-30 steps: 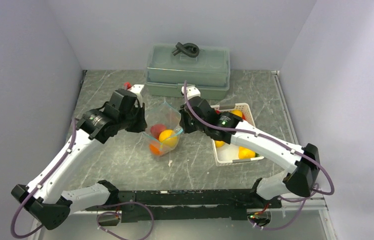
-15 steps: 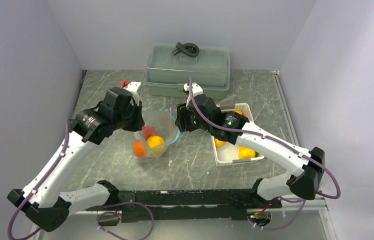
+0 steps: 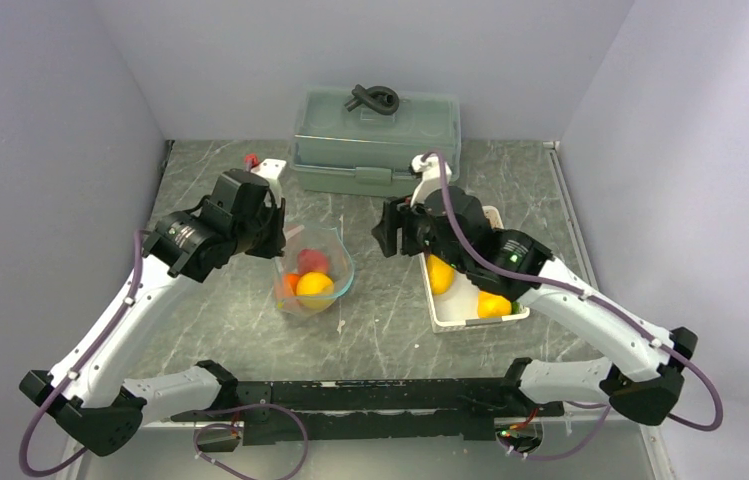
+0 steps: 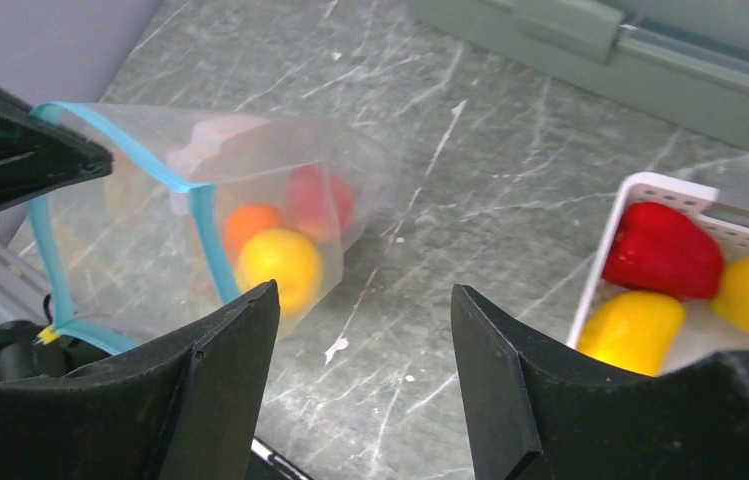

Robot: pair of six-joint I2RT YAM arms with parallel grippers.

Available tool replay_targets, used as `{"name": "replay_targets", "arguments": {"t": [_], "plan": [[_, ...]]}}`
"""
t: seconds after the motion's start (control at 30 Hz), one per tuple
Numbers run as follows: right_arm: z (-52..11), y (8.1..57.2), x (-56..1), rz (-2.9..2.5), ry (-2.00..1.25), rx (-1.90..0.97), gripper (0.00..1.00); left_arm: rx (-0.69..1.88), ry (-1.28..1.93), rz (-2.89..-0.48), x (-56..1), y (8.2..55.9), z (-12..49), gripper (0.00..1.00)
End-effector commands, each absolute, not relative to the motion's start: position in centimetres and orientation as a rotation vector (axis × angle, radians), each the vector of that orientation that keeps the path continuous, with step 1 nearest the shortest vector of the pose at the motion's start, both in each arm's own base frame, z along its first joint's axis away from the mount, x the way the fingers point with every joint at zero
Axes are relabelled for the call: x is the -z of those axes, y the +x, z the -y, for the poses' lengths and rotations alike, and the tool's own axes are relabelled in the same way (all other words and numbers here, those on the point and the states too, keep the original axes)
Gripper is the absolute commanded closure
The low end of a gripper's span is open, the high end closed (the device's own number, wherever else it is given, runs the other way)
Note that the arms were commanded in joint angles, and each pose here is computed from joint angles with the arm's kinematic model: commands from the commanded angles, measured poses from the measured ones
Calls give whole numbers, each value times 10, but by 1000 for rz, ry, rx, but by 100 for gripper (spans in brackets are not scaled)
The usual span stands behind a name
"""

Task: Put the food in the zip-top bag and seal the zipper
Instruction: Adjust the zipper food storage bag at the center of the board, then pick up the fake fruit from the bin.

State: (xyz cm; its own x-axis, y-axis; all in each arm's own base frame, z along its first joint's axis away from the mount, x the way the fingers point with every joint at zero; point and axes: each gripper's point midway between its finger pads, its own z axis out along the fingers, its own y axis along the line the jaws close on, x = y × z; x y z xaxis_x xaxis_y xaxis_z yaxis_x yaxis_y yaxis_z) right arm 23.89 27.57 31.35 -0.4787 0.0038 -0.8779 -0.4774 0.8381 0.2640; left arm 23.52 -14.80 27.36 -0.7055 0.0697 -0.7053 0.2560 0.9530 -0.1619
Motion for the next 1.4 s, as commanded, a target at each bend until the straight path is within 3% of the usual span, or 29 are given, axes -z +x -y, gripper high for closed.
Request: {"name": "replay_targets", "arguments": {"t": [0.0,0.37,0.6,0.93,1.37], "plan": [[-239,247,-322,-1980,-276,-485,33,257,229,-2265,-297,244,137,100],[-162,265,-251,-2131,-94,-248,25,40,177,-2203,-319,250,101,100],[-138,274,-199,-2244,-5,-152,22,-45,110,-2226,-300,251,88,100],[-118,286,-137,-2364,101,-127,17,107,179,-2308,-259,251,120,100],[-124,292,-87,-2468,180,-286,15,251,232,-2209,-258,250,137,100]]}}
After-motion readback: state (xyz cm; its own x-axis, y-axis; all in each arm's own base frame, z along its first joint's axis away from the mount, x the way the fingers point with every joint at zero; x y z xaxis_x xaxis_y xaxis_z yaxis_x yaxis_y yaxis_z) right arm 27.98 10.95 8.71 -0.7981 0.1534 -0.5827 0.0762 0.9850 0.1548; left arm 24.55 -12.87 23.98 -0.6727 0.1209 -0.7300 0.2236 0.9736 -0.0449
